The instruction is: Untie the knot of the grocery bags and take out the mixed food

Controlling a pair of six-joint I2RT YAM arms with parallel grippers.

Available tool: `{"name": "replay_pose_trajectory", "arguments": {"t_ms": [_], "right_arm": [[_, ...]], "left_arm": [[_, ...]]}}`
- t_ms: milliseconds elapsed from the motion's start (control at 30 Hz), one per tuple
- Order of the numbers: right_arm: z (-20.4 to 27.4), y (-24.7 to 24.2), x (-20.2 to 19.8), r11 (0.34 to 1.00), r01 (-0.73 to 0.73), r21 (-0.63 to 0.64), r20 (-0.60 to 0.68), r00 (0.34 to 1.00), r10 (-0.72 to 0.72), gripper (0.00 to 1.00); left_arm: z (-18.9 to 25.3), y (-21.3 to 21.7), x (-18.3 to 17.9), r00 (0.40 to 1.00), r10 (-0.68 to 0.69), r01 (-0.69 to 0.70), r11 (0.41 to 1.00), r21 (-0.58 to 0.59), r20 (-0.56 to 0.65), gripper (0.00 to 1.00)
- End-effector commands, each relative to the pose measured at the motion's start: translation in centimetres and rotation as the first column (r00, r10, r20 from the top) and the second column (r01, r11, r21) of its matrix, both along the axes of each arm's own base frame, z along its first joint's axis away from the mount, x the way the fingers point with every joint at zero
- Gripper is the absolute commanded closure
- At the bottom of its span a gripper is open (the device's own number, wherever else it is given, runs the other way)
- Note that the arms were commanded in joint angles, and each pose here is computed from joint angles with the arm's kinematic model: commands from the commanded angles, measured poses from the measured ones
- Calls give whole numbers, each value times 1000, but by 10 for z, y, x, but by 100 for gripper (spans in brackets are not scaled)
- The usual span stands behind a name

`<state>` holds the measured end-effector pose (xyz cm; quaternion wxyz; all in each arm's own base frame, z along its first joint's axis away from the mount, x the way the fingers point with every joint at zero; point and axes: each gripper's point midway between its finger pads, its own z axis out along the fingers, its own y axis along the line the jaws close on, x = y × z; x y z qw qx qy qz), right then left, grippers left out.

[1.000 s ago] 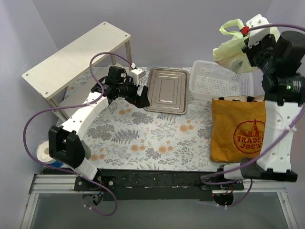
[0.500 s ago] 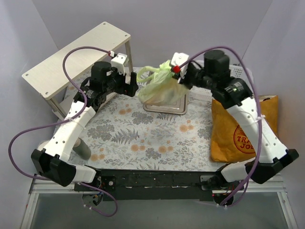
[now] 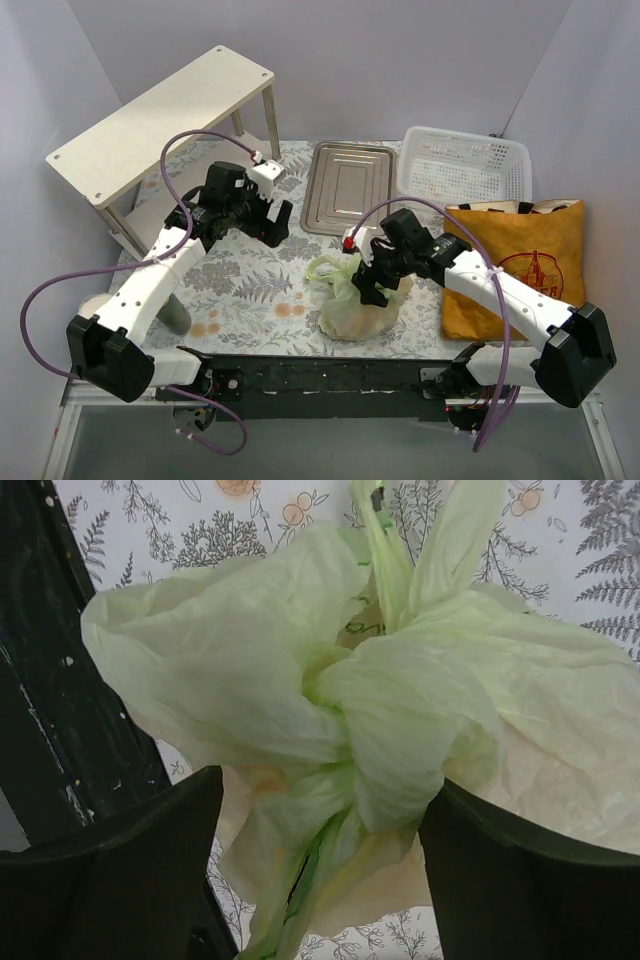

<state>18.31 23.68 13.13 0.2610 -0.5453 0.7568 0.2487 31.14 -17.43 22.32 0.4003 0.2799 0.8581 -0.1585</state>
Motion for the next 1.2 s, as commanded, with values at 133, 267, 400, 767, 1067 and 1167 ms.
{"name": "replay_pose_trajectory", "arguments": {"t_ms": [133,267,400,767,1067,1167], "right_arm": [[137,7,23,982,61,178,184,978,-94,9],[154,10,26,977,64,203,158,983,-97,6],[114,-10,55,961,230,155,82,966,-245,6],[1,-53,77,888,459,5,-234,864,-445,4],[-4,-51,21,891,449,59,-403,828,-390,4],[-5,-54,16,890,452,66,-397,830,-392,4]], "left_arm": [[-30,-48,-81,879,-447,422,891,-167,-164,2],[-49,-65,-103,804,-576,550,815,-182,-147,2],[-72,-87,-120,713,-683,661,730,-171,-158,2],[-115,-158,-129,709,-684,620,721,-309,-175,12],[-115,-100,-38,915,-400,398,916,-50,-47,100],[-95,-67,-14,932,-359,357,933,43,50,100]]}}
